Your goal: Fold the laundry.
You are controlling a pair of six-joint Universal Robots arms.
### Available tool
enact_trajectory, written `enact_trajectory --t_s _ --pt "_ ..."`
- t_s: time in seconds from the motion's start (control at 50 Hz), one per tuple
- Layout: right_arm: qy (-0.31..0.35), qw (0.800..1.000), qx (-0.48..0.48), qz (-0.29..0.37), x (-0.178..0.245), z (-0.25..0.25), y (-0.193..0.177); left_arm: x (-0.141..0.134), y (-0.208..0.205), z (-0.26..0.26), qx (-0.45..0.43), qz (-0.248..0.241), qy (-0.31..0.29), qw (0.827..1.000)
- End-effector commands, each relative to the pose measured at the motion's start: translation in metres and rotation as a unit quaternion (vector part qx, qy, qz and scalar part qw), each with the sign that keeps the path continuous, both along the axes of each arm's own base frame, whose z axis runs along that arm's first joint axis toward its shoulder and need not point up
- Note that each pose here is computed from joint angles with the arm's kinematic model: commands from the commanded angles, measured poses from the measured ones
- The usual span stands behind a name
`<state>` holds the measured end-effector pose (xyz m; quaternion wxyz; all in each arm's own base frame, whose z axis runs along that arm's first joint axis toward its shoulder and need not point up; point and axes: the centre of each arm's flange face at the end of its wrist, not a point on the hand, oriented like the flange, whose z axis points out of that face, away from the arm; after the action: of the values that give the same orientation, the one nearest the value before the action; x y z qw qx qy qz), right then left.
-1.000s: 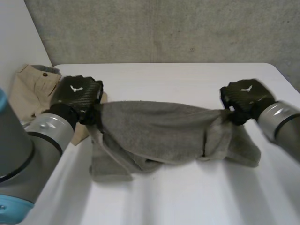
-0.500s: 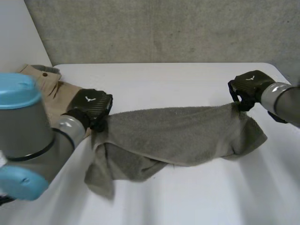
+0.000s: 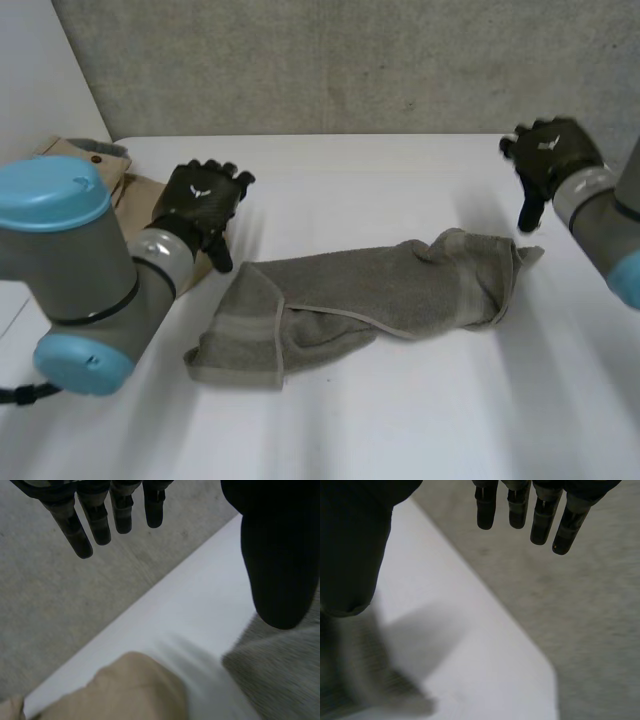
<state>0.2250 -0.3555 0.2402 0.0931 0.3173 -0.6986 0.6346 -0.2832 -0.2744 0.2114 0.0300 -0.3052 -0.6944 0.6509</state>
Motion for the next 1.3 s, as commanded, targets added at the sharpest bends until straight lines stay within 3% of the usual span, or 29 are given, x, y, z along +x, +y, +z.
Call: enact_trajectory --t_s 0.02,0.12,0.24,0.52,0.82,0.94,1.12,1.3 --pt "0.038 0.990 0.096 0.095 0.005 -0.037 0.063 0.012 0.034 -0.011 0.079 0.007 0.017 0.997" --pt "0.108 0.978 0.097 0.153 0.004 -0.063 0.085 0.010 0.046 -0.017 0.113 0.006 0.036 0.993" --pt "0.148 0.974 0.055 0.163 0.002 -0.079 0.084 0.009 0.054 -0.028 0.130 0.000 0.029 0.991" --pt "0.153 0.970 0.065 0.176 0.011 -0.121 0.064 0.008 0.054 -0.027 0.128 -0.001 0.030 0.991" --pt "0.147 0.978 0.029 0.143 0.006 -0.106 0.031 0.002 0.062 -0.030 0.130 -0.017 0.023 0.991" --pt "0.105 0.991 0.022 0.083 -0.016 -0.087 0.012 -0.007 0.055 -0.044 0.143 -0.019 0.015 0.989" --pt "-0.036 0.994 0.093 0.032 -0.035 -0.055 0.008 -0.019 0.042 -0.060 0.151 -0.022 0.010 0.988" --pt "-0.045 0.988 0.139 0.042 -0.037 -0.056 0.017 -0.033 0.038 -0.073 0.156 -0.036 0.004 0.987"
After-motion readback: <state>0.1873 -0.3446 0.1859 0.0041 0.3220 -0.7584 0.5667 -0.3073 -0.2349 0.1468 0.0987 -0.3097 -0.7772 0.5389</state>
